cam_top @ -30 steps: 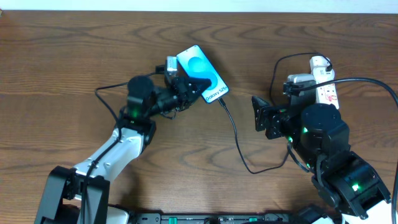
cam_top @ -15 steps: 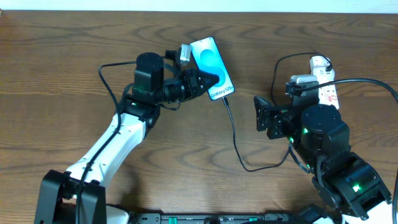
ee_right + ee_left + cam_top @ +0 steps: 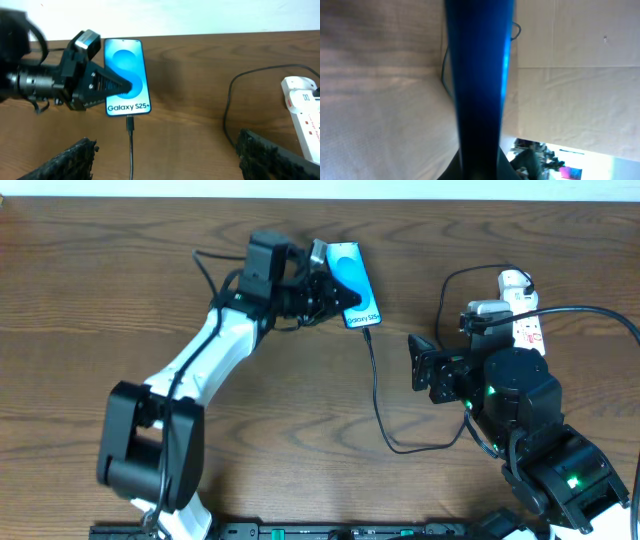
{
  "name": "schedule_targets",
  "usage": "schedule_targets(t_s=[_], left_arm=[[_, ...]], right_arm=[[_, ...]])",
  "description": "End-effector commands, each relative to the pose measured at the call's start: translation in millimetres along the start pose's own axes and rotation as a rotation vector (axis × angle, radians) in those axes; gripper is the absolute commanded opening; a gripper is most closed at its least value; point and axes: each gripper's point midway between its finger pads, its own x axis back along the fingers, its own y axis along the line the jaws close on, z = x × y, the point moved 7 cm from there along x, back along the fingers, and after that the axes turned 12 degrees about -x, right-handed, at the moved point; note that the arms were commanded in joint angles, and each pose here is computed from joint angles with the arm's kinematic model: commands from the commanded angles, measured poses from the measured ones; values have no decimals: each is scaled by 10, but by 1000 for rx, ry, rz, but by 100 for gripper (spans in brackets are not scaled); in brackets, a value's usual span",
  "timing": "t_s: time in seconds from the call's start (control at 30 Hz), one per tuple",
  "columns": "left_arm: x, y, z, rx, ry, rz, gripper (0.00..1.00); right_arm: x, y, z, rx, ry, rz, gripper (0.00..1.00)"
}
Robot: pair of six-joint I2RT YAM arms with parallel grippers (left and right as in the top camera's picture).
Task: Plug charger to phone and switch on socket
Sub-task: 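Lower the phone with the left gripper toward the table center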
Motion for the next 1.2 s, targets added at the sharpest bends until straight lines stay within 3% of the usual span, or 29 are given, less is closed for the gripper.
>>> schedule_targets(t_s=[0.0, 0.17, 0.37, 0.6, 1.17], left_arm=[[-191, -64, -43, -127, 86, 14, 7], [-447, 319, 230, -79, 231, -36, 7], [-535, 557, 371, -86, 295, -53, 7], [-541, 553, 397, -194, 308, -11, 7], [-564, 573, 476, -188, 323, 15, 8]], right_arm=[[29, -23, -79, -21, -36, 30, 89], [-33, -22, -59, -16, -20, 42, 91], [-126, -17, -28, -10, 4, 55, 91], [-254, -10, 13, -3, 33, 72, 92], [-479, 54, -2, -99, 25, 69, 98]])
